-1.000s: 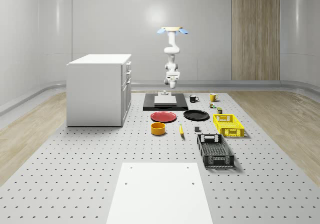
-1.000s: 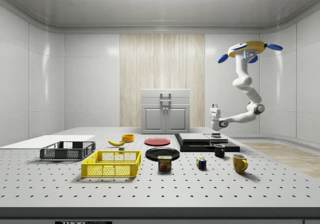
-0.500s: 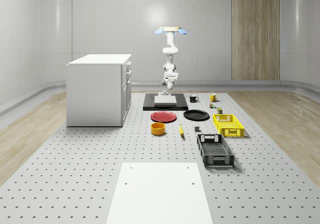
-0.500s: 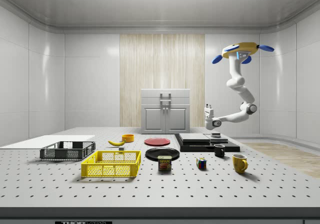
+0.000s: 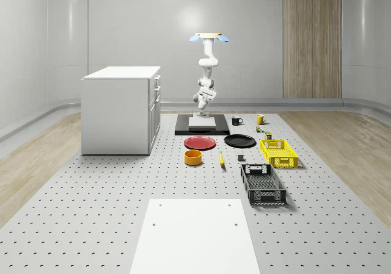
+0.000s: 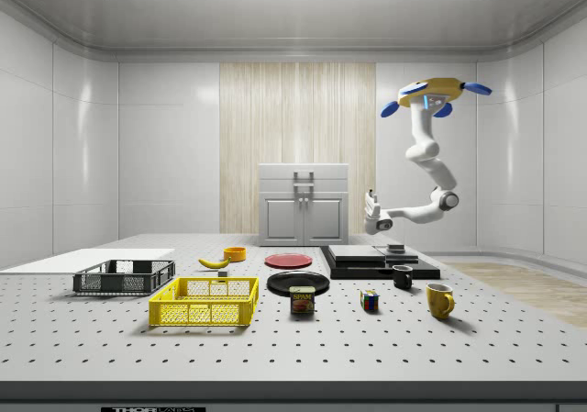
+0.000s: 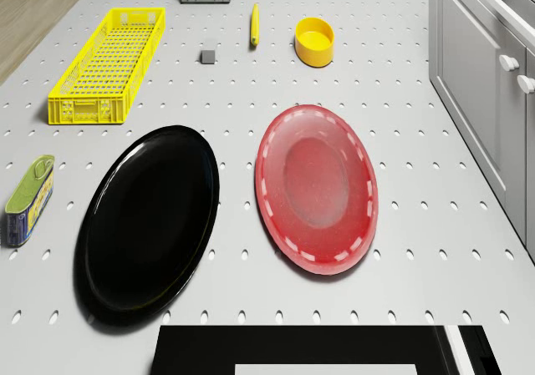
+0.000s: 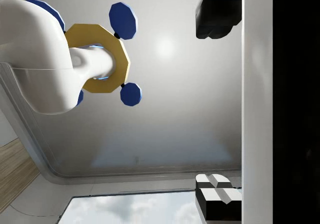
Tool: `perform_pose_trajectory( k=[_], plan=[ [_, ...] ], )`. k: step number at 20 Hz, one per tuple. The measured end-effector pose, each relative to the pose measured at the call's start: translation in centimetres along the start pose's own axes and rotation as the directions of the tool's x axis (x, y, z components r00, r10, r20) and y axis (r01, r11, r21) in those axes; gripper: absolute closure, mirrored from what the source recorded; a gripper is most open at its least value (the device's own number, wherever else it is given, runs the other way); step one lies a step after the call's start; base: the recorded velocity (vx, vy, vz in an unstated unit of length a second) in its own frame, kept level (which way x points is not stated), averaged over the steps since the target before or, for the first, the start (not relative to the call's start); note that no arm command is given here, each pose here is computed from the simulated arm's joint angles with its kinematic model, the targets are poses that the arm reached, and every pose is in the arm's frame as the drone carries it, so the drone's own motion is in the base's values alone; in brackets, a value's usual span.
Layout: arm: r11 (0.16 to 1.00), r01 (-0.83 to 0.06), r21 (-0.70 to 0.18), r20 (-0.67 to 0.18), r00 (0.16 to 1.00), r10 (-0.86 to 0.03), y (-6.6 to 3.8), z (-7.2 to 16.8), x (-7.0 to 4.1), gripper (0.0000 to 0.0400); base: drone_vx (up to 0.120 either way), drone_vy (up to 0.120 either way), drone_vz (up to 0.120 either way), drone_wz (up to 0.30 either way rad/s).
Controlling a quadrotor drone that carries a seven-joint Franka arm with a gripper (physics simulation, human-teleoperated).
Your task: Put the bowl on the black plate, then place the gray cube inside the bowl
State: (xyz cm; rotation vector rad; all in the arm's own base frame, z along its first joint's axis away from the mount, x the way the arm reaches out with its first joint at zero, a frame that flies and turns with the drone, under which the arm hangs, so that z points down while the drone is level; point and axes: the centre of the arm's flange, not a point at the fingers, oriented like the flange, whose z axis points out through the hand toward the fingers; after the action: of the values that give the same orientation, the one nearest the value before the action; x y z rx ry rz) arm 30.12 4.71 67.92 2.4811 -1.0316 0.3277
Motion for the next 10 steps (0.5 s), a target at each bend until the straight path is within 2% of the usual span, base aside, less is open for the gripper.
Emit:
perform_pose_trajectory(
  k=[3,5,8,10],
  plan=[
    [0.978,-0.016,-0.21,-0.21,0.977,-0.029,-2.1,0.5,-2.1,0.0,0.12,0.0,0.0,0.0],
    [0.92,-0.068,-0.385,-0.382,0.92,-0.092,-3.8,1.7,-3.9,0.0,0.12,0.0,0.0,0.0],
    [0.74,-0.241,-0.627,-0.613,0.74,-0.278,-6.0,5.3,-6.3,0.0,0.12,0.0,0.0,0.0],
    [0.578,-0.401,-0.711,-0.686,0.578,-0.442,-6.8,8.5,-7.1,0.0,0.12,0.0,0.0,0.0]
  ],
)
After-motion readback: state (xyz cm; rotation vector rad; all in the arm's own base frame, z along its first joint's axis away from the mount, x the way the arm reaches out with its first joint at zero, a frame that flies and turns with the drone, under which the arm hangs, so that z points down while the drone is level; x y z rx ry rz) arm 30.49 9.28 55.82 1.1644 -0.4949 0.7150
